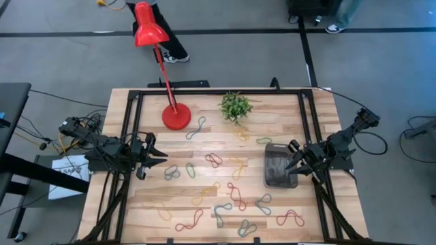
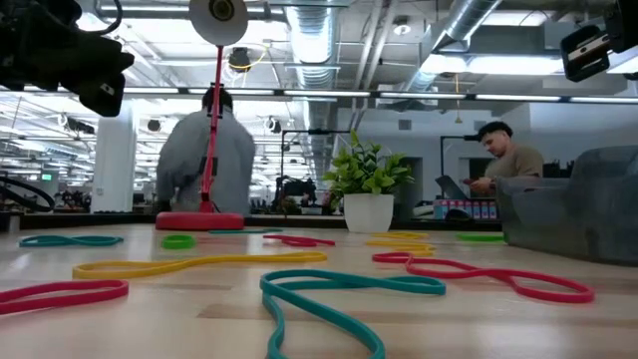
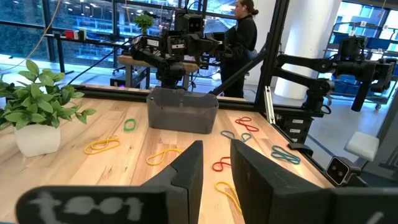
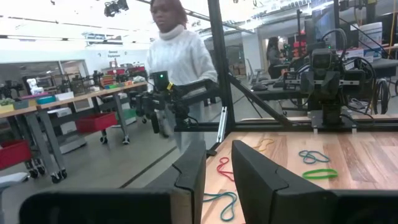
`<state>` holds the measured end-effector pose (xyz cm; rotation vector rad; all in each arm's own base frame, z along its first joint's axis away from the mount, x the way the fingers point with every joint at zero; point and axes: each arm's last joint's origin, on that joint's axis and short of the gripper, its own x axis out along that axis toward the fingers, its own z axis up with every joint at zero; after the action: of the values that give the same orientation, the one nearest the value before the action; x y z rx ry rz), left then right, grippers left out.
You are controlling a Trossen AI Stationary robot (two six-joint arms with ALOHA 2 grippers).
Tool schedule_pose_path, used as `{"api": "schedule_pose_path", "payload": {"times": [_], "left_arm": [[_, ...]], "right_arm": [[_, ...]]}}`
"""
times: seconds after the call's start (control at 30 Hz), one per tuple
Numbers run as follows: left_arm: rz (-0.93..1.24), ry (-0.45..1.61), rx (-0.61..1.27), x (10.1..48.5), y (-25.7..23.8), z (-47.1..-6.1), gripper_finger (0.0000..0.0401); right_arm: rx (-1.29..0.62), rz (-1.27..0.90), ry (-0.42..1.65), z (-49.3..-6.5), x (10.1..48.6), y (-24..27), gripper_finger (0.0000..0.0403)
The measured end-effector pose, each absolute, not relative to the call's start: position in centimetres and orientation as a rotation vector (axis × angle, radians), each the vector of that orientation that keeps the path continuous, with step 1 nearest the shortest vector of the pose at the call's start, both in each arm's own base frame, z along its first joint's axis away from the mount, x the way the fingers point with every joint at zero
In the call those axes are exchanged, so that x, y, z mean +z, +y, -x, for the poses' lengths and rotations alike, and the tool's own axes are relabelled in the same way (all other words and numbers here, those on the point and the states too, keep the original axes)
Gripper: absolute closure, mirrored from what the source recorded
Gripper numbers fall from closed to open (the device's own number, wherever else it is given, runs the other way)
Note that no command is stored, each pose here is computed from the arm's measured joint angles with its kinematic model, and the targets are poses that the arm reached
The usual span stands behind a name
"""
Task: Pick and place items into bin
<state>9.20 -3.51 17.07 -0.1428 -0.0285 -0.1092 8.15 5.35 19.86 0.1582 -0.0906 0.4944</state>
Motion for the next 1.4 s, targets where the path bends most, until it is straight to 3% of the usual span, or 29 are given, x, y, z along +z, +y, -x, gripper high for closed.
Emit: {"api": "schedule_pose_path", "payload": {"times": [0.93,1.17,1.4], "left_arm": [[0.180,-0.080,-0.047,17.8,-3.3,-9.1,0.0331],[0.102,-0.172,-0.052,21.1,-3.0,-8.5,0.0331],[0.007,-0.360,-0.069,27.6,-2.0,-6.3,0.0331]], "right_arm": [[0.494,-0.158,-0.091,-8.2,19.9,5.4,0.0332],[0.495,-0.158,-0.091,-8.2,19.9,5.4,0.0332],[0.495,-0.158,-0.090,-8.2,19.9,5.4,0.0332]]}}
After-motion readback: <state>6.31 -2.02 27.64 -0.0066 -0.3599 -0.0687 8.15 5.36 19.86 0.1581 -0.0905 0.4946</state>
